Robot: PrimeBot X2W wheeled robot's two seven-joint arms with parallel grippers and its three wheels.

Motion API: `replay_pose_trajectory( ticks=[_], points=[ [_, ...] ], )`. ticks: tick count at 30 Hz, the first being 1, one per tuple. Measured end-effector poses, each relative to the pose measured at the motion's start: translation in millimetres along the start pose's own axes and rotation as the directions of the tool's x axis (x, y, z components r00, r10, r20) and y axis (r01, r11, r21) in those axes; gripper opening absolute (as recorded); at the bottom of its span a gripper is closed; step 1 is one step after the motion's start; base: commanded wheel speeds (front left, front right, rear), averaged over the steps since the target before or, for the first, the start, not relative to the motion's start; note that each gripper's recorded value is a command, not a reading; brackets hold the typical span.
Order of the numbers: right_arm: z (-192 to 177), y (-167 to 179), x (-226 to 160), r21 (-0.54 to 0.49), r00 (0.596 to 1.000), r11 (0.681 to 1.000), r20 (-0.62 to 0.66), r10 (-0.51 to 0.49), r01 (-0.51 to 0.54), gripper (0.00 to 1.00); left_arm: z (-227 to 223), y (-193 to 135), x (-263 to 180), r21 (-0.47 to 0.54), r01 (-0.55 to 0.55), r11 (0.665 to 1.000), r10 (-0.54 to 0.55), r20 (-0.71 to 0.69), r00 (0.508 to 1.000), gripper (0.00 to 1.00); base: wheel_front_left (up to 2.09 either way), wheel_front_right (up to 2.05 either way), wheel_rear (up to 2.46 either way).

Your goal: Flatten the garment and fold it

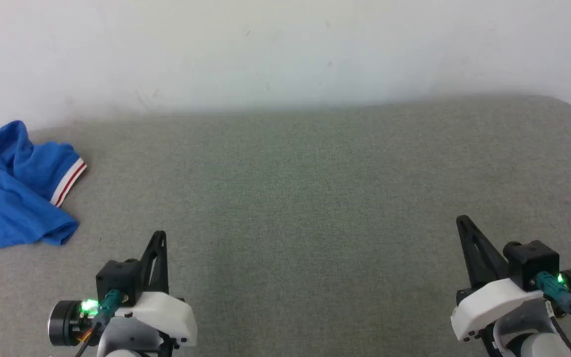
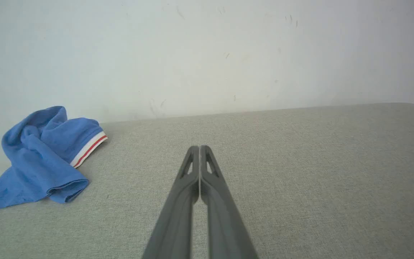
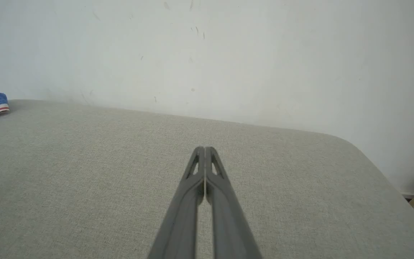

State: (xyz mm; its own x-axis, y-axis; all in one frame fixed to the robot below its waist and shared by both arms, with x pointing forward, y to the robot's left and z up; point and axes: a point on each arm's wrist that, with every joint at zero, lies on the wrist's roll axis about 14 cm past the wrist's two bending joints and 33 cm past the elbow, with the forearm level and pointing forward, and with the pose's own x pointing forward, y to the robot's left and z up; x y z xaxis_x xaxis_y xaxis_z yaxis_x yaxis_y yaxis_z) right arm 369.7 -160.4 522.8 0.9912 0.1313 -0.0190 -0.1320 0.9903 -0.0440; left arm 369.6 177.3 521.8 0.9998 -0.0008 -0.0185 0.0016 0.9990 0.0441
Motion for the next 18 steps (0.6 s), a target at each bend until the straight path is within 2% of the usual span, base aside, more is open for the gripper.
replay_pose_trajectory(
  ticks=[18],
  points=[
    [0.0,0.0,0.0,0.0,1.0,1.0,0.0,0.0,0.0,0.0,0.0,0.0,0.0,0.0,0.0,1.0,0.0,0.0,1.0,0.0,0.0,0.0,0.0]
  ],
)
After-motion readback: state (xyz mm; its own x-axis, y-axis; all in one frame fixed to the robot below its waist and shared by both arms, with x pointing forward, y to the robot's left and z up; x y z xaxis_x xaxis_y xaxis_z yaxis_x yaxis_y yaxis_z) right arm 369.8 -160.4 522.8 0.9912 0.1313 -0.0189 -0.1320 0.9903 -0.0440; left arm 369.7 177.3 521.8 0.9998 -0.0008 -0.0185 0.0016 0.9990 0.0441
